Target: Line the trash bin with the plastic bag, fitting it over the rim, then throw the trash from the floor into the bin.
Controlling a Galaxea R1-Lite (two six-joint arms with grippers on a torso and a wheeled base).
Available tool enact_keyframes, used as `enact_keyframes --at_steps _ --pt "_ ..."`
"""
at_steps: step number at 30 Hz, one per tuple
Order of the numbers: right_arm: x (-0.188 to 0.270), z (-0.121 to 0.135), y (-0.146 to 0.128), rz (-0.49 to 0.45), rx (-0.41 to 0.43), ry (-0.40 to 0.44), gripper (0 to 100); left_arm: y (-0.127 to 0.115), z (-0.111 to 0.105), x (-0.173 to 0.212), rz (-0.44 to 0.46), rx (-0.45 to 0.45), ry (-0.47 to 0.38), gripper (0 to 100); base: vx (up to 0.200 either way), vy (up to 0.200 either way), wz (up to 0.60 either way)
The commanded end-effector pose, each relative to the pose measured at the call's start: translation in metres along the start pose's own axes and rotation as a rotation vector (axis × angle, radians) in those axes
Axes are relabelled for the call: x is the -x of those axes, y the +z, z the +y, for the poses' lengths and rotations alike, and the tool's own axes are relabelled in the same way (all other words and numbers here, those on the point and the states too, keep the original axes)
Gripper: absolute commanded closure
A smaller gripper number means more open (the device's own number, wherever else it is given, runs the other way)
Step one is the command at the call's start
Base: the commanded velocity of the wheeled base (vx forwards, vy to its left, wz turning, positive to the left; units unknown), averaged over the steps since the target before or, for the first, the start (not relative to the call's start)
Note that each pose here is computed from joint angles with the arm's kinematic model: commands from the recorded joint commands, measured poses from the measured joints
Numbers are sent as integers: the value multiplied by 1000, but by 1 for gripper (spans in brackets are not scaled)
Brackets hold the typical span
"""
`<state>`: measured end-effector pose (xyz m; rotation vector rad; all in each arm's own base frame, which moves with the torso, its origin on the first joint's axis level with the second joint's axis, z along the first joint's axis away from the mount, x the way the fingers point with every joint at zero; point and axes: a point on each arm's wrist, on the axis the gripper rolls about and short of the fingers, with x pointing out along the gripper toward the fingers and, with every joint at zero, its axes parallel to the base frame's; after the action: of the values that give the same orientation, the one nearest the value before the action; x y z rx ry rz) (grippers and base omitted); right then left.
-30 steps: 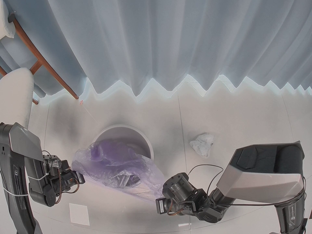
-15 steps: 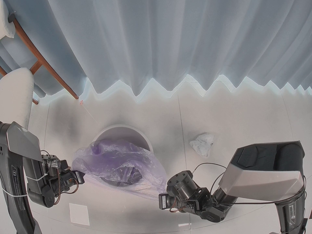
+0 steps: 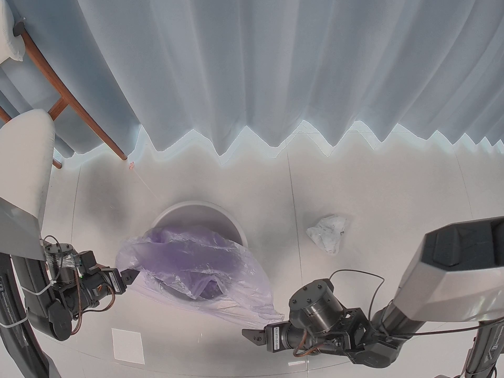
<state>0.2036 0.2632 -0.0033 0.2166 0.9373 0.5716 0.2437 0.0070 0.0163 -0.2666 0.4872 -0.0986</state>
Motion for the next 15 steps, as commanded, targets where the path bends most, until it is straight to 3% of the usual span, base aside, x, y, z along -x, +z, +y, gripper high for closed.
enact_keyframes --at_steps 1,9,15 --pt "48 13 -6 2 32 89 0 24 -15 45 -139 -44 -41 0 0 0 0" --pt "58 10 -4 -69 75 24 0 29 -34 63 -190 -132 -109 0 0 0 0" --pt "54 12 1 -115 181 -18 0 28 -42 64 -189 -210 -160 0 0 0 0"
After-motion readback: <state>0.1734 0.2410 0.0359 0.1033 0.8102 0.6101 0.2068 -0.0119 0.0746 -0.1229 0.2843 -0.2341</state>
